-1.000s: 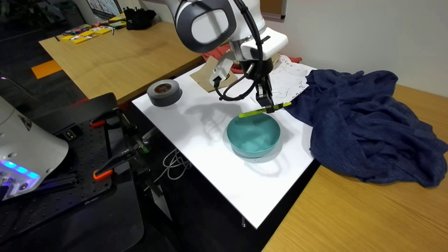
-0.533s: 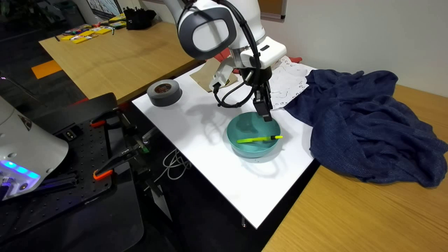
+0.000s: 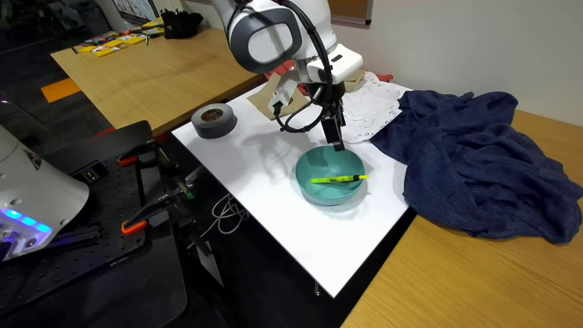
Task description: Put the yellow pen inside the green bowl
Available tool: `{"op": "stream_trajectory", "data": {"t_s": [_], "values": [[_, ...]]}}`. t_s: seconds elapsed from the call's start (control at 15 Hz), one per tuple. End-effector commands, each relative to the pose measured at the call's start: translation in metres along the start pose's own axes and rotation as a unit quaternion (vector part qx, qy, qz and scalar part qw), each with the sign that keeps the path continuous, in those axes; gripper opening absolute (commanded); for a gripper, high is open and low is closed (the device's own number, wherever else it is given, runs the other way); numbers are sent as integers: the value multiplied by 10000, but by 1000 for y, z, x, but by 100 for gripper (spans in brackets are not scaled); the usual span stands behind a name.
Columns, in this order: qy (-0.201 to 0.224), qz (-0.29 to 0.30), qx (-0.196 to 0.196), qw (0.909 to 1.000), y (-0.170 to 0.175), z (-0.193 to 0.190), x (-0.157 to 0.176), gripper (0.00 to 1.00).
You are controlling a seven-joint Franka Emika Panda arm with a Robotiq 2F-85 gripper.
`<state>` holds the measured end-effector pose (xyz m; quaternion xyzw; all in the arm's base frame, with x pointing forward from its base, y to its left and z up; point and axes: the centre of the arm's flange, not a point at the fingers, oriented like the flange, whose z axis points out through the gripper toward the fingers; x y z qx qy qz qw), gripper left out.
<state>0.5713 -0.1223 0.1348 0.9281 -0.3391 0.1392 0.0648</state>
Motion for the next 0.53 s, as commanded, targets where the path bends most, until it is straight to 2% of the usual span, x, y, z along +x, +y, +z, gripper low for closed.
{"op": "stream_trajectory", "data": {"t_s": [0.0, 0.07, 0.13, 0.47], "values": [[22, -21, 233, 9997, -6, -23, -19, 100], [31, -52, 251, 9997, -8, -26, -22, 100], [-20, -70, 119, 9999, -11, -6, -10, 100], [-34, -92, 160, 9998, -14, -11, -15, 100]]}}
